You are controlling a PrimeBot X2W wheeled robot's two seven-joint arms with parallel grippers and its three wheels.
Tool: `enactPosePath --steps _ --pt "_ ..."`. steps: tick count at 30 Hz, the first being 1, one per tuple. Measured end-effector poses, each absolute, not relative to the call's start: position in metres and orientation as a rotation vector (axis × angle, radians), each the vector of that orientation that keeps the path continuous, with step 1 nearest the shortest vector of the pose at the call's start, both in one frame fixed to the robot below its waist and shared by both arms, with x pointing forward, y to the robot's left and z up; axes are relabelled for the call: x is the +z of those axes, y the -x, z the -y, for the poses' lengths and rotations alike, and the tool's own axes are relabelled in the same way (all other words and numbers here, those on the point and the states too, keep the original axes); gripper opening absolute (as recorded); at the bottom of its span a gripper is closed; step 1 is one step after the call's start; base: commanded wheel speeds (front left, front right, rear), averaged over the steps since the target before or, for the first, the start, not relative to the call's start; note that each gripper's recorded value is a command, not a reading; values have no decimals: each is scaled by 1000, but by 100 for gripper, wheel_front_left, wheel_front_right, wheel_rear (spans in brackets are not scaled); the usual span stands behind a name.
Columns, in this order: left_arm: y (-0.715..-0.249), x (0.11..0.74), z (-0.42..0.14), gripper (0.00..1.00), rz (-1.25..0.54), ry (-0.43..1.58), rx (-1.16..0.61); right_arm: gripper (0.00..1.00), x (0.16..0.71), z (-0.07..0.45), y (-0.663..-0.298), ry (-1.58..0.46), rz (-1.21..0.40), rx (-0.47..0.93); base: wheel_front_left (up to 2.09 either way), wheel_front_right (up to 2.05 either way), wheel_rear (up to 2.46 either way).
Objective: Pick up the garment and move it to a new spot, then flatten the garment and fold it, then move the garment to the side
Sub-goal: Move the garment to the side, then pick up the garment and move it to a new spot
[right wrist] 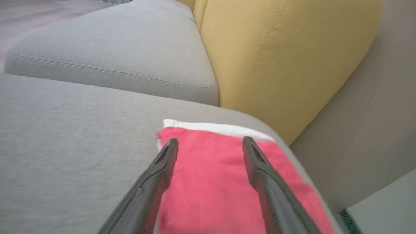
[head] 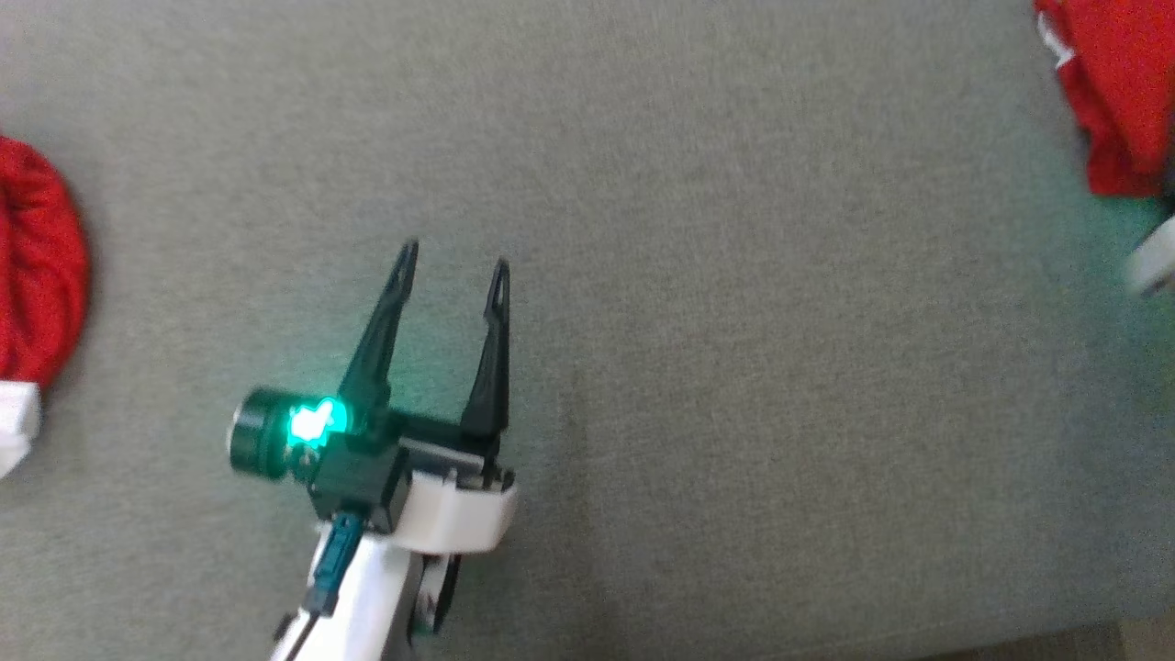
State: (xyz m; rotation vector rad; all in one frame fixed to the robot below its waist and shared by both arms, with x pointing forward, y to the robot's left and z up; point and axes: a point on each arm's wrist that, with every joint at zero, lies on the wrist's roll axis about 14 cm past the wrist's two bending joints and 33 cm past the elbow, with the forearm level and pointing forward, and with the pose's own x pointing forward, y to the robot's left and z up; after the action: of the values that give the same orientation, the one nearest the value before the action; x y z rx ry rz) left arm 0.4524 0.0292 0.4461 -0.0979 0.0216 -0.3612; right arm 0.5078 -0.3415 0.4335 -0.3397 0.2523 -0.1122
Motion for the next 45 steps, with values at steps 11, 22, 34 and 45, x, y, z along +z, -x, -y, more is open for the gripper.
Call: enactPosePath --steps 11,22,34,45 --pt "-397 466 -79 100 -45 95 -189 100 431 205 -438 13 -199 128 0 0 0" --pt "-348 509 -113 100 77 66 -82 100 488 153 -380 -101 6 173 0 0 0" --pt "-288 519 -144 100 135 16 8 100 487 139 -312 -44 20 204 0 0 0" --pt "-280 516 -151 100 136 8 18 100 494 135 -304 -49 45 206 0 0 0"
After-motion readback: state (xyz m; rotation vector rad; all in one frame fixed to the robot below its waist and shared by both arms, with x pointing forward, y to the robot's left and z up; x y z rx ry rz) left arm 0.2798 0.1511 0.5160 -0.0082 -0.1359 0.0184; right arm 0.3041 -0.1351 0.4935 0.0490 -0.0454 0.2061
